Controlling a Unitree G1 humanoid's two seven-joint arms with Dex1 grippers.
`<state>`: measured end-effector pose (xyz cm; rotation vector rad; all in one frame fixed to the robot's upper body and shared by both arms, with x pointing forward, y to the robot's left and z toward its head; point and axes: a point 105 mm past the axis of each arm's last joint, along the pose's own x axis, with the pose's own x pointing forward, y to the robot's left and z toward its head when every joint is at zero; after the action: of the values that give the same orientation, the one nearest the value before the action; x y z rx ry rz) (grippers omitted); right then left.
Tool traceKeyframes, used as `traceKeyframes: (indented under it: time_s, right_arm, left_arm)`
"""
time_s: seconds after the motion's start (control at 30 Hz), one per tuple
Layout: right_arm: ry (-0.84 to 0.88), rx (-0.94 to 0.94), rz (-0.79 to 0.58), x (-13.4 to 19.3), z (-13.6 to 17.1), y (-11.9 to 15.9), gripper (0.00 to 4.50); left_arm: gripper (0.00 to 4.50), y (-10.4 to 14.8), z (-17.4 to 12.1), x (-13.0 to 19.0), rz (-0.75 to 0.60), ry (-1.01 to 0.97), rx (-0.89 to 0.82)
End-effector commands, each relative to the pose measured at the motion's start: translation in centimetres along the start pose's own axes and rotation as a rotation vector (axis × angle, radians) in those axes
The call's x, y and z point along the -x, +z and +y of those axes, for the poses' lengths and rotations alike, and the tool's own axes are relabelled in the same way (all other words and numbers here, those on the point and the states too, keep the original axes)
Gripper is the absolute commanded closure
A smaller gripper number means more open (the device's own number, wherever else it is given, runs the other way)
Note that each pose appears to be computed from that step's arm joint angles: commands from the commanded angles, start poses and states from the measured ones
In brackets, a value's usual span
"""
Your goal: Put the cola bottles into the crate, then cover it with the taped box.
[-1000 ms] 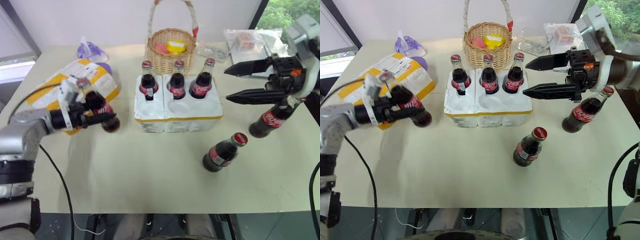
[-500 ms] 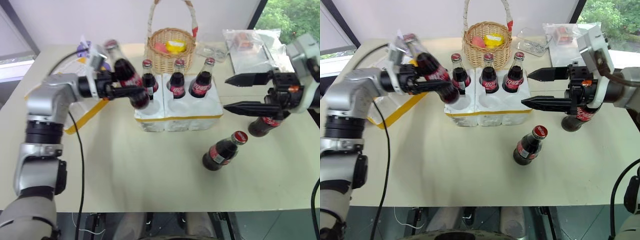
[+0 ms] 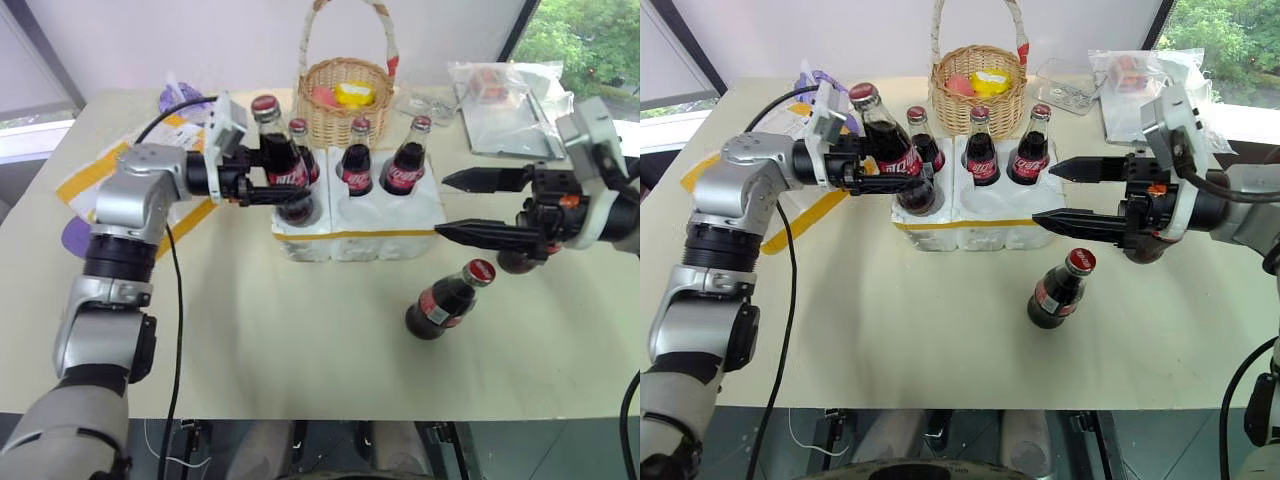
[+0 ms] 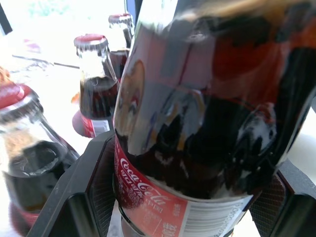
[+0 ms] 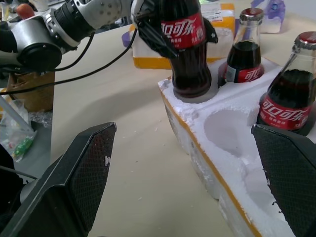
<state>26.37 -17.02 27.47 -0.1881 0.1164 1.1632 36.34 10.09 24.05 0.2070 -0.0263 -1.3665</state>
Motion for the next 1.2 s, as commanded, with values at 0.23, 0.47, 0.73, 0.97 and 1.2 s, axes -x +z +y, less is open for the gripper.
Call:
traceKeyframes:
  time_s: [0.23,0.47,0.73,0.97,1.2]
  right_arm:
    - [0.005,0.061,-0.024,-0.3,-0.3,1.0,0.00]
    - [0.014,0.081,-0.023,-0.6,-0.6,1.5,0.00]
    - [-0.003,0.109,-0.006,-1.0,-1.2,1.5,0.00]
    - [-0.065,0.180,-0.009,0.7,-2.1,3.5,0.00]
    - [-0.179,0.243,-0.122,3.9,-2.9,6.6,0.00]
  left_arm:
    - [1.63,-1.0,0.2,-0.3,0.073,0.016,-0.099]
    - [1.63,-4.4,0.1,-0.6,0.166,0.033,-0.115]
    - [0.04,-4.8,0.9,-0.3,0.158,0.077,-0.085]
    - [0.04,1.1,0.3,4.8,0.012,0.116,-0.044]
    - [0.04,5.4,-6.1,9.9,0.055,-0.060,0.001]
